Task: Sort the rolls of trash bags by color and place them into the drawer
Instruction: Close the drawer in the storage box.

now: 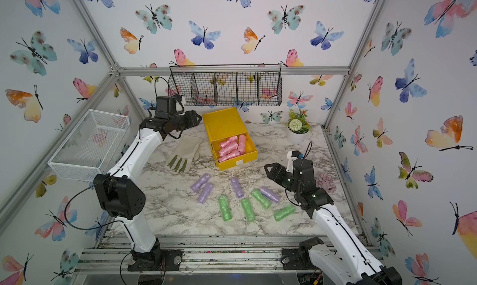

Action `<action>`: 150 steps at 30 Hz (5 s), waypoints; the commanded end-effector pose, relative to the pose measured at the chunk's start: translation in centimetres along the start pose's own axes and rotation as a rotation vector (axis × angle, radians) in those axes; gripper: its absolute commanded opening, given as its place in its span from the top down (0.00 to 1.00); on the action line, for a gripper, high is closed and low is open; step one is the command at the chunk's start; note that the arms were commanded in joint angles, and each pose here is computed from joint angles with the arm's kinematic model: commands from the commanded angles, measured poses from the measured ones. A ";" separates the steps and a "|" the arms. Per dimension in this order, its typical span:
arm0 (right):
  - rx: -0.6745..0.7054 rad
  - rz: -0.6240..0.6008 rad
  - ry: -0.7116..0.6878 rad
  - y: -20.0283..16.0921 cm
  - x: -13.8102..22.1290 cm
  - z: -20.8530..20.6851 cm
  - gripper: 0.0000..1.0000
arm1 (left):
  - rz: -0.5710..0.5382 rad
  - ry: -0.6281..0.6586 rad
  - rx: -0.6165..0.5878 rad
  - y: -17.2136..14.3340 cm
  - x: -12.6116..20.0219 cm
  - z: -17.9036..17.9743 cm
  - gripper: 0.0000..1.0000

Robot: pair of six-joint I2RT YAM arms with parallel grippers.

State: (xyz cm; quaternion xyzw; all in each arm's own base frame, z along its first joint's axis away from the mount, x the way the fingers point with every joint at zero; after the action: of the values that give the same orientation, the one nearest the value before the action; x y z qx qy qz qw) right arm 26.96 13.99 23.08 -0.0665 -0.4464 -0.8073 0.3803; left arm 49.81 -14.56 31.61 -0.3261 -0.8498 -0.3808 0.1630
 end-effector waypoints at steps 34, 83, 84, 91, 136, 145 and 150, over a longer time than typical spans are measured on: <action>-0.054 0.022 0.062 -0.9 -2.3 -0.2 0.29 | 0.136 0.148 -0.043 -4.0 -5.9 1.3 0.60; -0.143 -0.042 0.158 2.9 -14.0 5.3 0.48 | 0.260 0.160 -0.027 -8.6 -7.6 2.7 0.74; -0.144 -0.046 0.158 3.2 -14.3 5.4 0.48 | 0.263 0.160 -0.025 -8.7 -7.6 2.7 0.74; -0.173 -0.055 0.150 4.0 -17.1 5.5 0.48 | 0.281 0.158 -0.017 -9.2 -7.7 2.9 0.74; -0.546 0.029 -0.180 2.9 -13.6 4.9 0.38 | 0.327 0.156 -0.033 -11.2 -7.1 2.6 0.74; -0.629 0.085 -0.153 0.7 -17.3 5.6 0.39 | 0.320 0.155 -0.041 -10.8 -6.7 2.3 0.73; -0.657 0.063 -0.118 0.8 -19.1 5.8 0.40 | 0.325 0.154 -0.047 -10.7 -6.7 2.0 0.72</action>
State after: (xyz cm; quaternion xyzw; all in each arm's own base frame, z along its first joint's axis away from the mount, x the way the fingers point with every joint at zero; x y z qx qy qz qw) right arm 38.29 27.66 16.50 -0.2816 -0.2076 -0.8732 0.3393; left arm 51.59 -19.28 25.88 -0.3453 -0.8227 -0.4056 0.1988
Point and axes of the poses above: each gripper's point midway between its finger pads, its own x axis back along the fingers, its own z axis along the line the jaws close on, y = z × x, the point moved 3 cm from there along x, back along the fingers, and after that the axes turned 14 degrees about x, right-handed, at the moved point
